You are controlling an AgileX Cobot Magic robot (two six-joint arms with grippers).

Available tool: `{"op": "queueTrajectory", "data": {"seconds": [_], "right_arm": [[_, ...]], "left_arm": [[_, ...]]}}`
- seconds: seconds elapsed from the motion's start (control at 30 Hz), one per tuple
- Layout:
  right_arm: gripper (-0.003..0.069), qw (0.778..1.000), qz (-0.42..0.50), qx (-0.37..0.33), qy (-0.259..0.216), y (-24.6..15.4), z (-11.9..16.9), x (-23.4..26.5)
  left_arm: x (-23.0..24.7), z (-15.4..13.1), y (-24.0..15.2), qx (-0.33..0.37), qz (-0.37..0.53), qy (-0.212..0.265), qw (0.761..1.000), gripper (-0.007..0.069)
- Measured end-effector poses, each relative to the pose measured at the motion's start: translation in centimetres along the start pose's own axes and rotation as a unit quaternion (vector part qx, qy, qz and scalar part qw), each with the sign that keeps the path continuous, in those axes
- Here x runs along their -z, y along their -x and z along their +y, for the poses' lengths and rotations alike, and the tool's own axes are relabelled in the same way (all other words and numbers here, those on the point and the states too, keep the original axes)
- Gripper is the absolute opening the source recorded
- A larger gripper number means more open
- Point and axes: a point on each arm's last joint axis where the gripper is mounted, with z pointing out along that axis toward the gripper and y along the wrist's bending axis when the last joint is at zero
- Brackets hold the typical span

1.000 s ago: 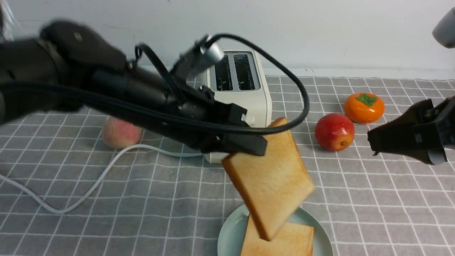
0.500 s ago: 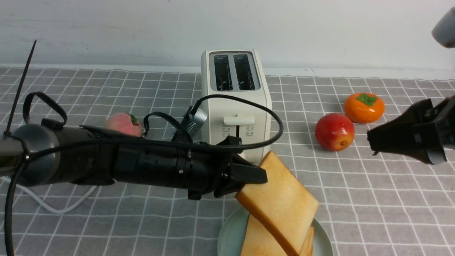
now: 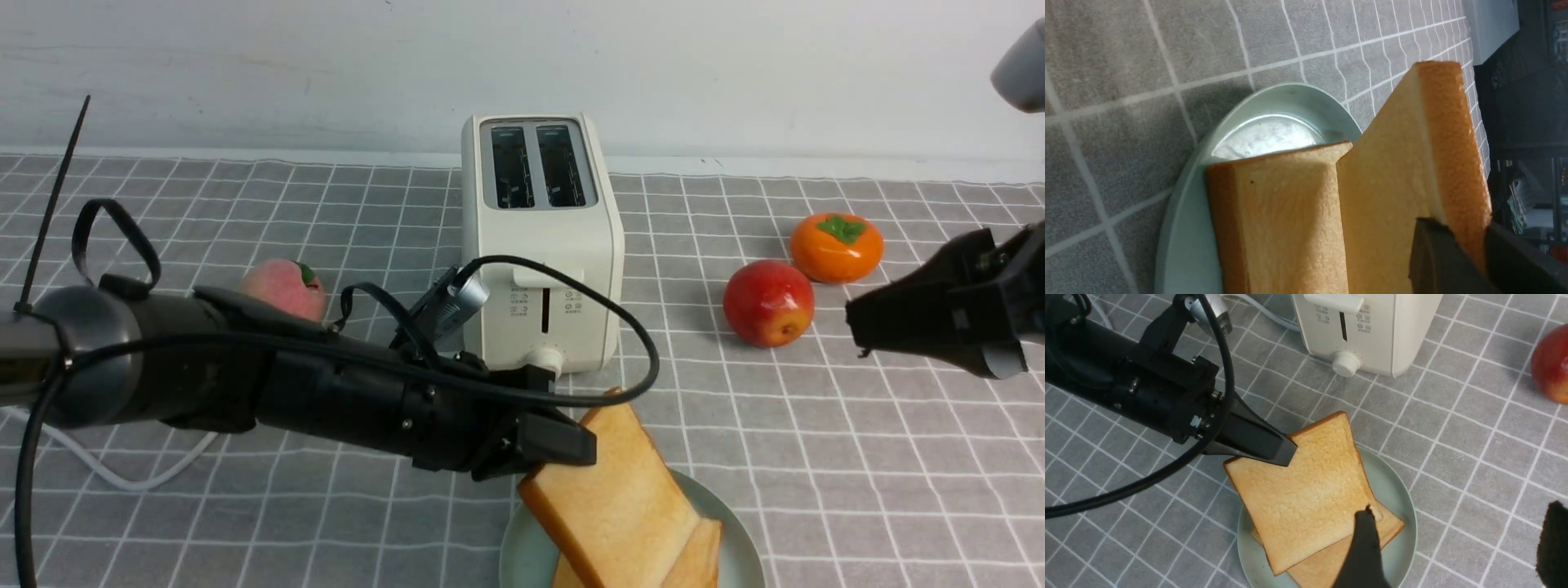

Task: Take toasted bread from bread machine on grey coffee table place on plate.
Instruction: 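Place the slice of bread on the plate with the left gripper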

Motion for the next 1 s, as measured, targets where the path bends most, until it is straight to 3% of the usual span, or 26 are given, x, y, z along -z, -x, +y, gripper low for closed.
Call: {"op": "queueTrajectory", "data": {"seconds": [0.27, 0.4, 0.5, 0.57, 0.67, 0.7, 0.8, 1.0], "right_arm": [[0.0526, 1.000, 0.002, 0.004, -0.005, 0.0, -0.1, 0.0], [0.0526, 1.000, 0.004, 0.010, -0.013, -0.1, -0.2, 0.0], [0.0526, 1.000, 0.006, 0.015, -0.019, -0.1, -0.3, 0.0], [0.0526, 1.000, 0.007, 0.017, -0.022, -0.1, -0.4, 0.0], [0.0526, 0.999, 0.013, 0.023, -0.029, -0.2, -0.5, 0.0], [0.0526, 0.999, 0.017, 0.024, -0.029, -0.3, -0.5, 0.0], [0.0526, 0.999, 0.039, 0.011, -0.024, -0.8, -0.4, 0.2], [0.0512, 0.999, 0.040, -0.009, -0.022, -2.3, 0.1, 1.4]], "left_arm": [[0.0, -0.2, -0.2, 0.019, 0.014, -0.011, 1.000, 0.0081], [-0.4, 0.6, -0.2, 0.036, 0.009, 0.020, 0.999, 0.0151], [-0.7, 1.0, -0.4, 0.021, 0.010, 0.046, 0.999, 0.0326], [-0.7, 1.1, -0.4, 0.019, 0.007, 0.055, 0.998, 0.0398], [-0.7, 1.7, -0.1, 0.017, -0.007, 0.085, 0.996, 0.0603], [-0.6, 1.8, -0.1, 0.022, -0.009, 0.090, 0.996, 0.0628], [-0.2, 2.1, 0.1, 0.057, -0.010, 0.100, 0.993, 0.0661], [3.3, 1.8, 1.0, 0.073, -0.037, 0.141, 0.987, 0.0638]]}}
